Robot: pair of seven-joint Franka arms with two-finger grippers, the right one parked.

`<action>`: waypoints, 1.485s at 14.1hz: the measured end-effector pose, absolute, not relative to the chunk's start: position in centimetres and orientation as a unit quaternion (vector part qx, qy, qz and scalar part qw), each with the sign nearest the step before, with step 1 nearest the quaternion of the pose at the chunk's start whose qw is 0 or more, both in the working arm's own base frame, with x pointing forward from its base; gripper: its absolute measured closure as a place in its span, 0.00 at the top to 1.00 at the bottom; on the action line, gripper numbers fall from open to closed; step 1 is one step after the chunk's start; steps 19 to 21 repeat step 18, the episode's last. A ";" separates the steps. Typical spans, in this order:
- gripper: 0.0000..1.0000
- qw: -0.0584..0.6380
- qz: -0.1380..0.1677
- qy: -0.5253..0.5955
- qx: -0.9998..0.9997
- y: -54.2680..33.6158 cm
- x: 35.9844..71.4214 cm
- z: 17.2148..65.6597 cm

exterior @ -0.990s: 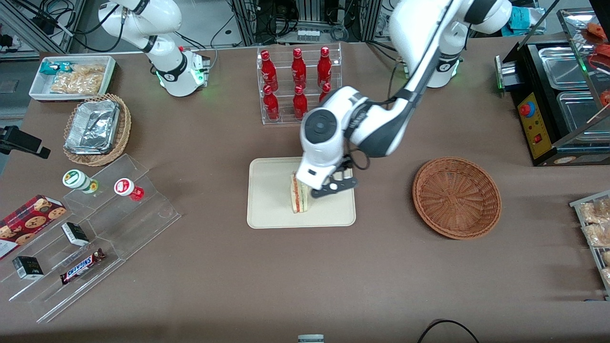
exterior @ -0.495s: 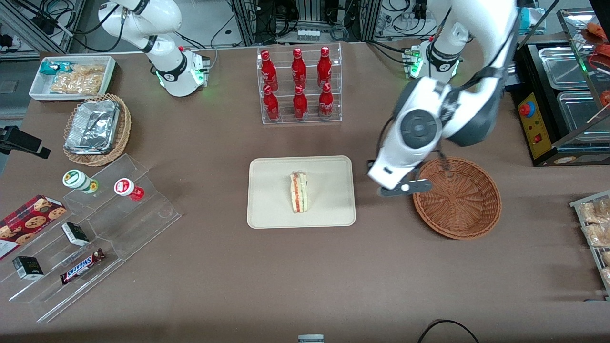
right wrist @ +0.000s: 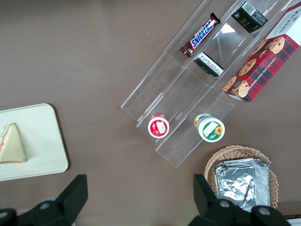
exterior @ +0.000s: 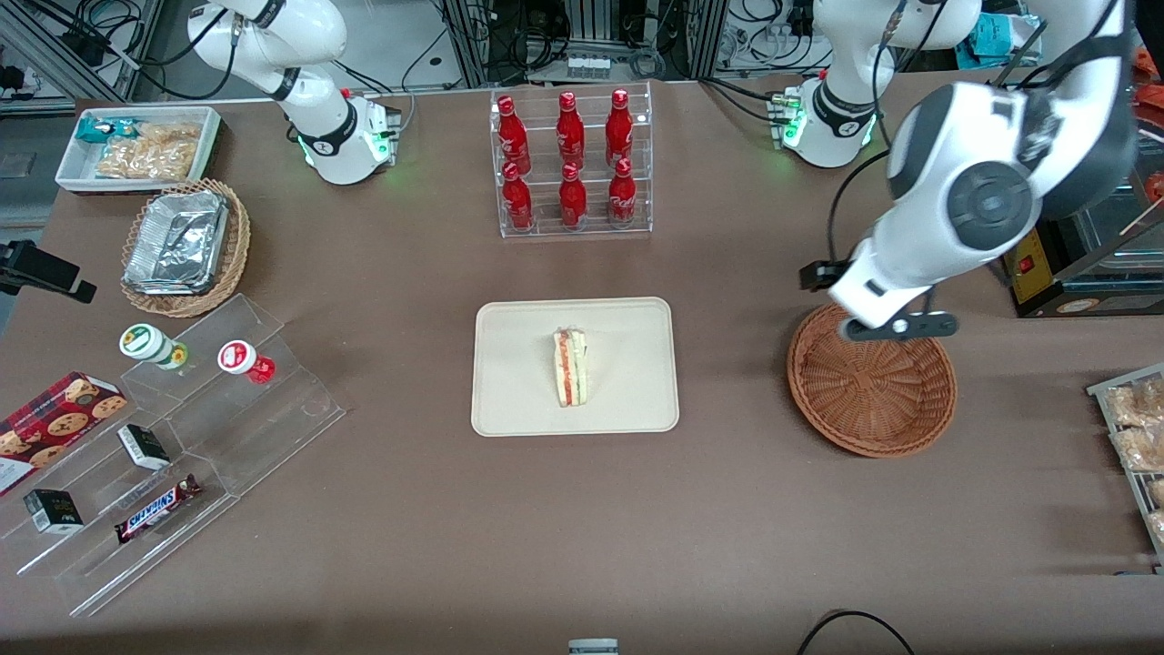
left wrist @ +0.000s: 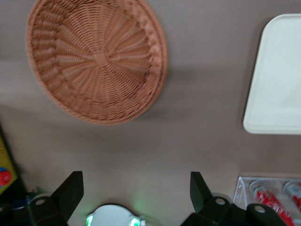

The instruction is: Place sandwich from basket to tray

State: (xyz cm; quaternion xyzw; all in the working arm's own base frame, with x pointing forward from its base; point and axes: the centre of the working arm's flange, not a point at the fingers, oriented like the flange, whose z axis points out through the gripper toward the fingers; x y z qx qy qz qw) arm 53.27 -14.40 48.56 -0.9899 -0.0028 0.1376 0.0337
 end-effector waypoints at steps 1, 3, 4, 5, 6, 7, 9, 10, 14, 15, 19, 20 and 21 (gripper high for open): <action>1.00 0.030 0.139 0.003 -0.990 -12.8 53.1 49.5; 1.00 0.020 0.133 0.013 -0.991 -9.9 52.9 51.4; 1.00 0.016 0.125 0.015 -0.992 -8.8 52.9 52.4; 1.00 0.013 0.117 0.014 -0.993 -7.8 53.0 53.4; 1.00 0.011 0.106 0.012 -0.994 -7.1 53.1 54.5; 1.00 0.009 0.096 0.009 -0.995 -6.5 53.2 55.6; 1.00 0.006 0.074 0.000 -0.997 -5.6 53.5 57.7; 1.00 0.005 0.064 -0.005 -0.998 -5.0 53.7 58.6; 1.00 0.009 0.035 -0.019 -0.999 -3.3 54.2 60.9; 1.00 0.008 0.032 -0.024 -0.999 -2.8 54.4 61.1; 1.00 0.007 0.030 -0.037 -0.999 -1.3 54.7 61.0; 1.00 0.007 0.030 -0.037 -0.999 -1.3 54.7 61.0; 1.00 0.007 0.030 -0.037 -0.999 -1.3 54.7 61.0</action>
